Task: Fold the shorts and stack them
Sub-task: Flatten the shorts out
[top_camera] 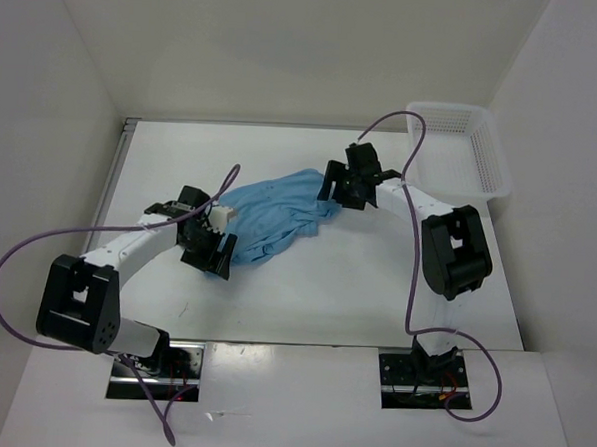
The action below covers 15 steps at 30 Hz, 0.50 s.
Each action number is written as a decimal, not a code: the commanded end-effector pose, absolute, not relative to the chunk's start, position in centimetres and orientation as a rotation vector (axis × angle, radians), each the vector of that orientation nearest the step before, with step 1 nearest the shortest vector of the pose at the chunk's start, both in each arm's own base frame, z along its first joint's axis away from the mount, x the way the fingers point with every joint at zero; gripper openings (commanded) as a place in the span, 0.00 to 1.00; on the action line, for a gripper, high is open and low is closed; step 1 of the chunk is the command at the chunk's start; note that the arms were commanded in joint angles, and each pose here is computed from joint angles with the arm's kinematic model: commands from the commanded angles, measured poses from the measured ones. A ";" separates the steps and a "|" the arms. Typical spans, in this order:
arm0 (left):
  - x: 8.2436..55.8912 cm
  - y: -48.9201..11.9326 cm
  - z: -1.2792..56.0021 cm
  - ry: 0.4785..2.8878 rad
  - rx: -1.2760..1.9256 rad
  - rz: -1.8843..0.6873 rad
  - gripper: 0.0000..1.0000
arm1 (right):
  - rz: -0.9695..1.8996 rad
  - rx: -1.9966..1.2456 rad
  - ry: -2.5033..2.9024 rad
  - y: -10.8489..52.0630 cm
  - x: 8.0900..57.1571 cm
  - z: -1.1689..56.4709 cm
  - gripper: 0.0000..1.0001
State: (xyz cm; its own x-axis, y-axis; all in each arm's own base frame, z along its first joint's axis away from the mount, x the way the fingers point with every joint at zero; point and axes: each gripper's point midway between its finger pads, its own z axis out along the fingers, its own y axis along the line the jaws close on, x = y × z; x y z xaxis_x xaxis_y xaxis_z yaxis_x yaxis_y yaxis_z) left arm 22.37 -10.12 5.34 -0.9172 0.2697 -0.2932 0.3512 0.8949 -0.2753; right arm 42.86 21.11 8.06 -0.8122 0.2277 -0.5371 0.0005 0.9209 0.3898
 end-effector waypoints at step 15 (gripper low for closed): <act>24.6 -8.2 1.5 2.905 0.514 -0.175 0.63 | 0.427 0.221 2.494 20.6 44.4 5.3 0.76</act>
State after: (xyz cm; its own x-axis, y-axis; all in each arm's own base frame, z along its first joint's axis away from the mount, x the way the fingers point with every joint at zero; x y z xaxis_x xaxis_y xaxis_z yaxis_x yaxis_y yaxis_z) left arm 22.82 -7.54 1.58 -0.9365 0.3143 -0.1555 0.3309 0.9389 -0.0948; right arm 42.82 20.33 4.68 -0.8367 0.2246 -0.4994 0.0487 0.9390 0.3406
